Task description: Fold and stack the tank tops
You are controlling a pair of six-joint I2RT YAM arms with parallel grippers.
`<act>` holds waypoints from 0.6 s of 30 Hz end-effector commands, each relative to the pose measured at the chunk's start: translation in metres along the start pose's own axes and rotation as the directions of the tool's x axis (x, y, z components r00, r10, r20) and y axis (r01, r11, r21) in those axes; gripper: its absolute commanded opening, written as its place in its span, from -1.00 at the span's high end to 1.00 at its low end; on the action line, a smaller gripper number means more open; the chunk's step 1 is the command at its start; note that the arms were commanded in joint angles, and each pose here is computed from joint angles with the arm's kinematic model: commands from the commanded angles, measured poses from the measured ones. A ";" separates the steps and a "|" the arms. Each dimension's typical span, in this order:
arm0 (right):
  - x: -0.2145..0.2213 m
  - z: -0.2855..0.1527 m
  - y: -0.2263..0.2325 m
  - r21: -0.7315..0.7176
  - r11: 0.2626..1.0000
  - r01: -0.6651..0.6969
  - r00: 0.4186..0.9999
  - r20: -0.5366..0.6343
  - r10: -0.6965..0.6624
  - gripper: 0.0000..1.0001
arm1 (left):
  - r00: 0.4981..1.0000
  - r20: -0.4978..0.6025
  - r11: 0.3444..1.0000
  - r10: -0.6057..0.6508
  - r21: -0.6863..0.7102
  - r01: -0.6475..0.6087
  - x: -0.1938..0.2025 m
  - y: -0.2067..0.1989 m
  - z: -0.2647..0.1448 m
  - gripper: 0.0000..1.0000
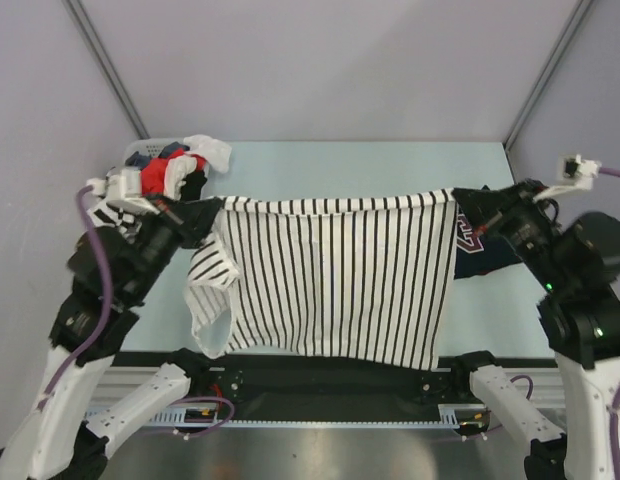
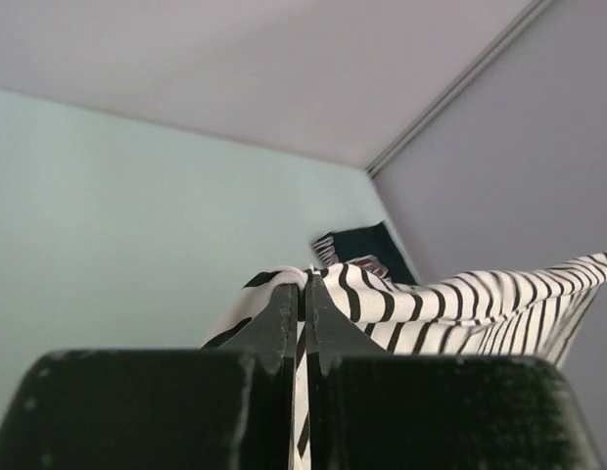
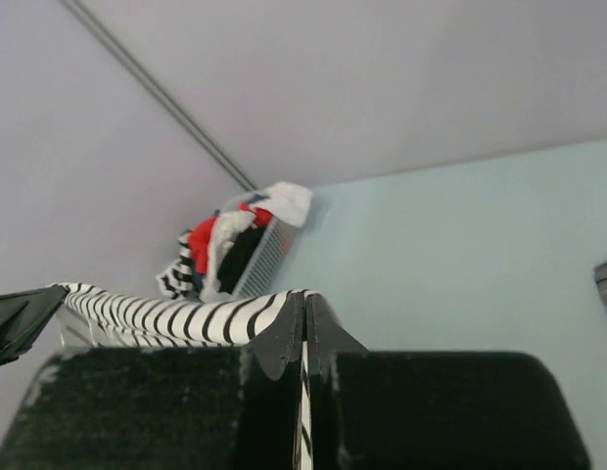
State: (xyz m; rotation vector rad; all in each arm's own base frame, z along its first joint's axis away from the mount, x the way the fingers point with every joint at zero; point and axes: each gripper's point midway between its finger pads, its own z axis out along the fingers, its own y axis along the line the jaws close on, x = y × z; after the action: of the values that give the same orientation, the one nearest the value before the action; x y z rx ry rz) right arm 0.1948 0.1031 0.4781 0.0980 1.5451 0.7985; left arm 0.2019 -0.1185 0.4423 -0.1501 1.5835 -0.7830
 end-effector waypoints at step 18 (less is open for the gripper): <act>0.179 0.187 -0.247 0.453 0.868 -0.203 0.910 -0.240 0.338 1.00 | 0.931 -0.329 0.892 -0.159 -0.452 -0.007 0.215 0.194 0.185 1.00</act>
State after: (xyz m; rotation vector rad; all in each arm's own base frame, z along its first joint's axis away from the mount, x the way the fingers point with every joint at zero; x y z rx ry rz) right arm 0.3871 0.0865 0.1739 0.5765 2.1865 0.6506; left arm 0.3572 -0.1459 0.1334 -0.4105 2.2304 -0.4541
